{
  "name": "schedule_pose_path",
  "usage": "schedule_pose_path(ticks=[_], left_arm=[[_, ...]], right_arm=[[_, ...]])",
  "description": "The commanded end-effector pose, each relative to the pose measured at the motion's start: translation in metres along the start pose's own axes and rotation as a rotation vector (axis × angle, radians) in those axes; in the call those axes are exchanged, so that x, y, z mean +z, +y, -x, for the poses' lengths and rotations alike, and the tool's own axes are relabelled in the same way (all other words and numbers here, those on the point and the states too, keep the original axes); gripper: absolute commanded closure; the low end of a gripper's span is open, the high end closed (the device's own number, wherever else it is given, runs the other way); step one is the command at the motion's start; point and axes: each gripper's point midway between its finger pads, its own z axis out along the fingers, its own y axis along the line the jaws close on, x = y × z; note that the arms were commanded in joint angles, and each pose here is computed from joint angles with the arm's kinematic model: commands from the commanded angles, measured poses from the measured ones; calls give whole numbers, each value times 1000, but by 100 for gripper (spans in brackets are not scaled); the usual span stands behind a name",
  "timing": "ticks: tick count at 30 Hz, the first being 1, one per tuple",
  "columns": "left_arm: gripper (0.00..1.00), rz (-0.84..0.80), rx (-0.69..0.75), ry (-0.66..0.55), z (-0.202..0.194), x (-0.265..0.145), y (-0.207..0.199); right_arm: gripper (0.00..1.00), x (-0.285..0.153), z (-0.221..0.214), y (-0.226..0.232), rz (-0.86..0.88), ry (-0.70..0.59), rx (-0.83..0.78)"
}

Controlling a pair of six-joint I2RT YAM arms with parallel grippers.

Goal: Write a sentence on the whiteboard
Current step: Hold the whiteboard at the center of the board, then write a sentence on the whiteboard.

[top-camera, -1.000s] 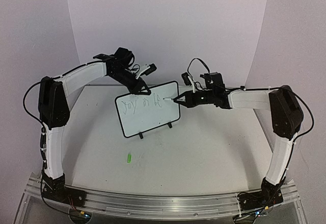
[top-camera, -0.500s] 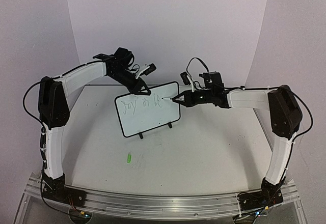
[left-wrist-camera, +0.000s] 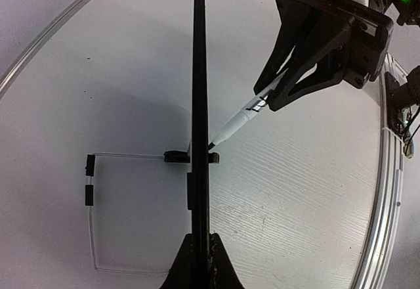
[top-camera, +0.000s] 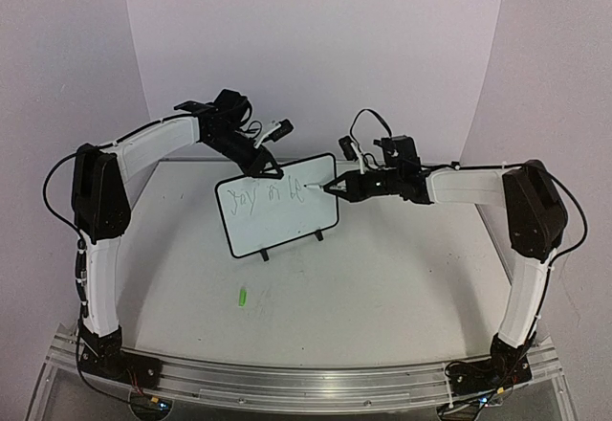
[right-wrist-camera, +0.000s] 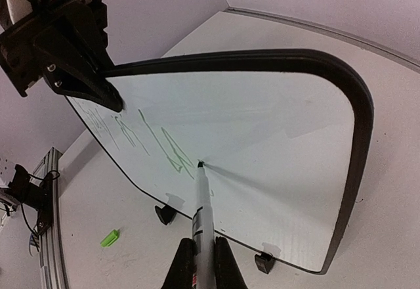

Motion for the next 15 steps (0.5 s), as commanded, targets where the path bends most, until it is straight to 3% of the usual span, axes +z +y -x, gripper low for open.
schedule_pose_path(ticks=[1,15], left_arm=[[100,30,79,-10,8,-3,5],[100,42,79,-15,10,-6,5]], right_arm=[[100,7,-13,-14,-40,10,13],[100,2,-13,-3,-3,15,13]])
